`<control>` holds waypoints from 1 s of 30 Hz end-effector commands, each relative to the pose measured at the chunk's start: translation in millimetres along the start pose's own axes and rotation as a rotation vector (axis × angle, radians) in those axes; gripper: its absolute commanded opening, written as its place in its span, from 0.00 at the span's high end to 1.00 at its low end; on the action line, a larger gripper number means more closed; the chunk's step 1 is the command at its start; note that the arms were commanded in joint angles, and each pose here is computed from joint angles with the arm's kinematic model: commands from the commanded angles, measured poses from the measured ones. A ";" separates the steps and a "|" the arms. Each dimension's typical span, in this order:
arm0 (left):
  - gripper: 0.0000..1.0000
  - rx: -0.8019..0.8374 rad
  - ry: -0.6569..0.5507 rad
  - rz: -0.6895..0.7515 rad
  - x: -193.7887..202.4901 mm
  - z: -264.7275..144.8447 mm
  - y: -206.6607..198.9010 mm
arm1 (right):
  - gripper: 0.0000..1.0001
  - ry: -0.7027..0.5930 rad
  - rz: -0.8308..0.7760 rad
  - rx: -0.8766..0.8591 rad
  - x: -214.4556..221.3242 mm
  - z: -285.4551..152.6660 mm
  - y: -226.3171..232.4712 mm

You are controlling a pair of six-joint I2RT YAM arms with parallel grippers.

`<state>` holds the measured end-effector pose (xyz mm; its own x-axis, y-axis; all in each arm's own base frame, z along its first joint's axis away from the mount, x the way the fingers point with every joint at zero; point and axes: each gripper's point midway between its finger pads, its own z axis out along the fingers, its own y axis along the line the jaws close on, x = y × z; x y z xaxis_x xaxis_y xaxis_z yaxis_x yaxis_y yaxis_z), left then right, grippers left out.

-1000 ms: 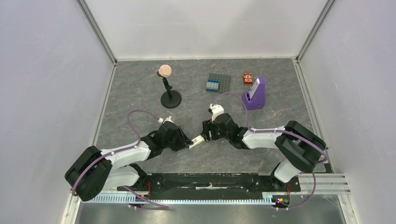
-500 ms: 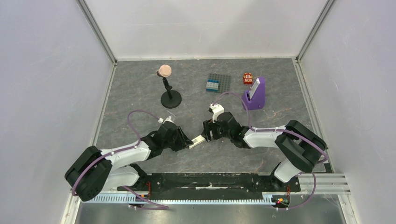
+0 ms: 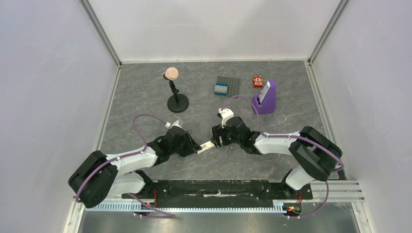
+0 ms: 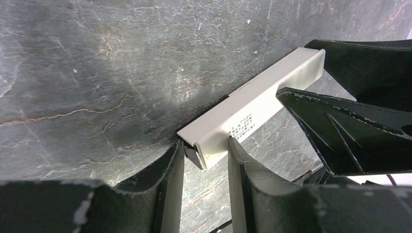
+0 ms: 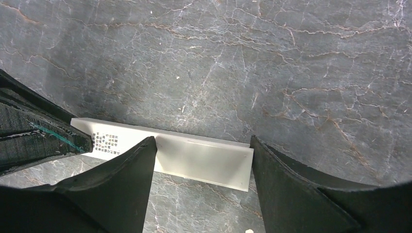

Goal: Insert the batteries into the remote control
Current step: Load the battery cover into the remote control.

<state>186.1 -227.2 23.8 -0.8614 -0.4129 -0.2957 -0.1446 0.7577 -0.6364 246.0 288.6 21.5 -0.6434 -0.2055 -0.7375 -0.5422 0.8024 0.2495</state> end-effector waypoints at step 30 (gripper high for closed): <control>0.98 0.044 0.048 -0.058 13.8 12.7 -14.1 | 0.53 0.687 0.064 -0.098 209.4 -53.9 8.6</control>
<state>185.7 -231.6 22.6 -0.8623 -0.4378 -0.2545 -0.1828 0.7378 -0.6499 249.0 297.2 17.5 -0.6305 -0.1088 -0.7685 -0.5061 0.8084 0.3007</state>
